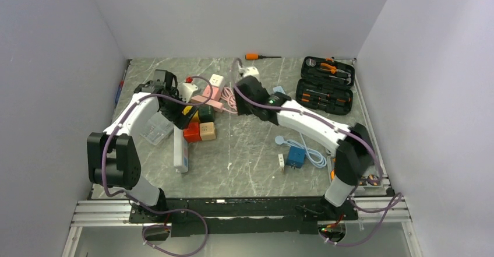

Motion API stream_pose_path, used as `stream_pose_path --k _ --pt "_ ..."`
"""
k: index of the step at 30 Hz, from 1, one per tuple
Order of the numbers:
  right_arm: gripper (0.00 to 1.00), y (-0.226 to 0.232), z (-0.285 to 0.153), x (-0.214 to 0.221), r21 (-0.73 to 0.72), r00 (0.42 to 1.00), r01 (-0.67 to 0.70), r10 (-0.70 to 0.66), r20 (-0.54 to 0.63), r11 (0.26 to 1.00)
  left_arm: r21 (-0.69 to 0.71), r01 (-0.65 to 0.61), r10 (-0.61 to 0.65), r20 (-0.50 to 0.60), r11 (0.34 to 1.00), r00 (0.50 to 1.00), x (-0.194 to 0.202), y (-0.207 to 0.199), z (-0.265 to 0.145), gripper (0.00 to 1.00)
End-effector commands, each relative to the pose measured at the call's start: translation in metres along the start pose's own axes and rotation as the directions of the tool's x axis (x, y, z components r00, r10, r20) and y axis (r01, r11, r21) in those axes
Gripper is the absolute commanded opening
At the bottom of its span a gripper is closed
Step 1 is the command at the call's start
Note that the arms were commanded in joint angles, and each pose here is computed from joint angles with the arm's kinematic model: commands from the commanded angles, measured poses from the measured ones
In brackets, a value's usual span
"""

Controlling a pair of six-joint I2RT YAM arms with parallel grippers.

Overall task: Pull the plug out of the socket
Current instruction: Move the socket to the center of the board.

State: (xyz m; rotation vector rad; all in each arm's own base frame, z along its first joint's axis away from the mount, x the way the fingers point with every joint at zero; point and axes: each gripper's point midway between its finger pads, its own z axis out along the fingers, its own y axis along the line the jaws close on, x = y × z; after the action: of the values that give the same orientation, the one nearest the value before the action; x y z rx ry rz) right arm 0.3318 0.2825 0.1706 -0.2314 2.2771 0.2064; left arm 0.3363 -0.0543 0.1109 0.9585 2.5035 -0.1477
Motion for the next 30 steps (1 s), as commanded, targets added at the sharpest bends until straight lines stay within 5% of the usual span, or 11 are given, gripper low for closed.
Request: stream_pose_path --k 1,9,23,27,30 --pt "0.59 0.035 0.045 -0.04 -0.111 0.97 0.241 -0.235 0.071 0.964 -0.03 -0.019 0.019 0.016 0.999 1.0 0.011 0.005 -0.013 0.99" --pt "0.58 0.049 0.111 -0.047 -0.219 0.908 0.419 -0.413 0.074 0.881 -0.026 -0.009 0.009 -0.003 1.0 1.0 0.039 0.002 -0.01 0.97" --pt "0.48 0.086 0.137 0.008 -0.293 0.873 0.488 -0.468 0.138 0.822 -0.074 -0.014 0.007 -0.097 0.997 0.995 0.096 -0.002 -0.015 0.79" --pt "0.41 0.082 0.153 0.018 -0.258 0.876 0.482 -0.467 0.121 0.837 -0.093 -0.001 -0.009 -0.111 0.996 0.994 0.109 0.001 -0.023 0.77" --pt "0.27 0.072 0.162 0.021 -0.201 0.879 0.477 -0.465 0.105 0.856 -0.116 0.017 -0.03 -0.112 0.993 0.993 0.113 0.008 -0.028 0.75"
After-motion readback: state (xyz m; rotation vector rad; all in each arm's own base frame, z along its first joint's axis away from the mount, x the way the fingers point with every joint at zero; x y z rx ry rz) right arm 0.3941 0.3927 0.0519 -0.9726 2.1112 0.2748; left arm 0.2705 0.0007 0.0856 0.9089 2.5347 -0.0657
